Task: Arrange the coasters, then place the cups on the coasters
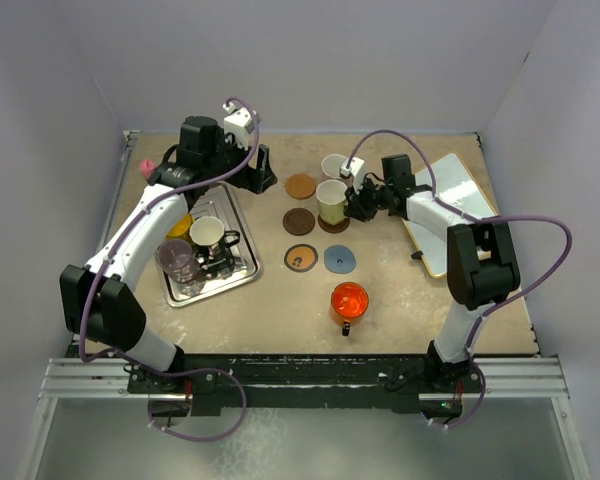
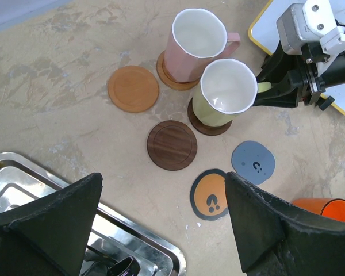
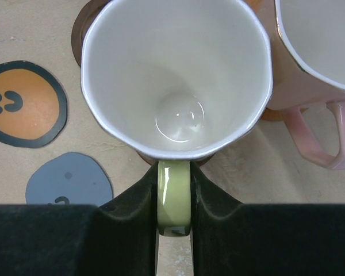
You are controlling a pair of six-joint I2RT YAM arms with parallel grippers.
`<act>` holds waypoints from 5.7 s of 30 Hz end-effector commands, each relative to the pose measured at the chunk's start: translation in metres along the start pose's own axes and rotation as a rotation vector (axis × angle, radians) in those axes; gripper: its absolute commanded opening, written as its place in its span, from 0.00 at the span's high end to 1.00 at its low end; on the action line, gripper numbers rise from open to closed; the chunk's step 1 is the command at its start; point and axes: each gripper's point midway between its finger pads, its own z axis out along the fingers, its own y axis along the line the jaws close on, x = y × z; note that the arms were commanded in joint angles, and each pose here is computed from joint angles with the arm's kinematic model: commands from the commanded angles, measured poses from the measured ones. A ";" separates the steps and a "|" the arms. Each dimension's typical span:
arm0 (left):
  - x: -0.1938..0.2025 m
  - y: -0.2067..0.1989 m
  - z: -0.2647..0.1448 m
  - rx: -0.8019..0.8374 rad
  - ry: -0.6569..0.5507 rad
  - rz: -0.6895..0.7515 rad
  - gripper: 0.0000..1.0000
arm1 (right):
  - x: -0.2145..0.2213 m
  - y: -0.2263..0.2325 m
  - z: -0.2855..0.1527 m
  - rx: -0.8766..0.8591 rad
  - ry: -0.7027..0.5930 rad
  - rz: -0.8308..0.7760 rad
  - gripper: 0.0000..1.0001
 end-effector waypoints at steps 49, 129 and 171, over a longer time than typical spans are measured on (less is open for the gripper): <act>0.050 0.078 -0.076 -0.330 0.124 0.210 0.17 | -0.027 0.051 -0.191 0.323 0.149 0.003 0.48; 0.066 0.056 -0.049 -0.106 0.263 0.057 0.97 | -0.105 0.113 -0.134 0.066 -0.182 -0.130 0.31; 0.040 -0.067 0.025 0.180 0.270 0.015 0.97 | -0.128 0.142 -0.042 0.051 -0.047 -0.256 0.49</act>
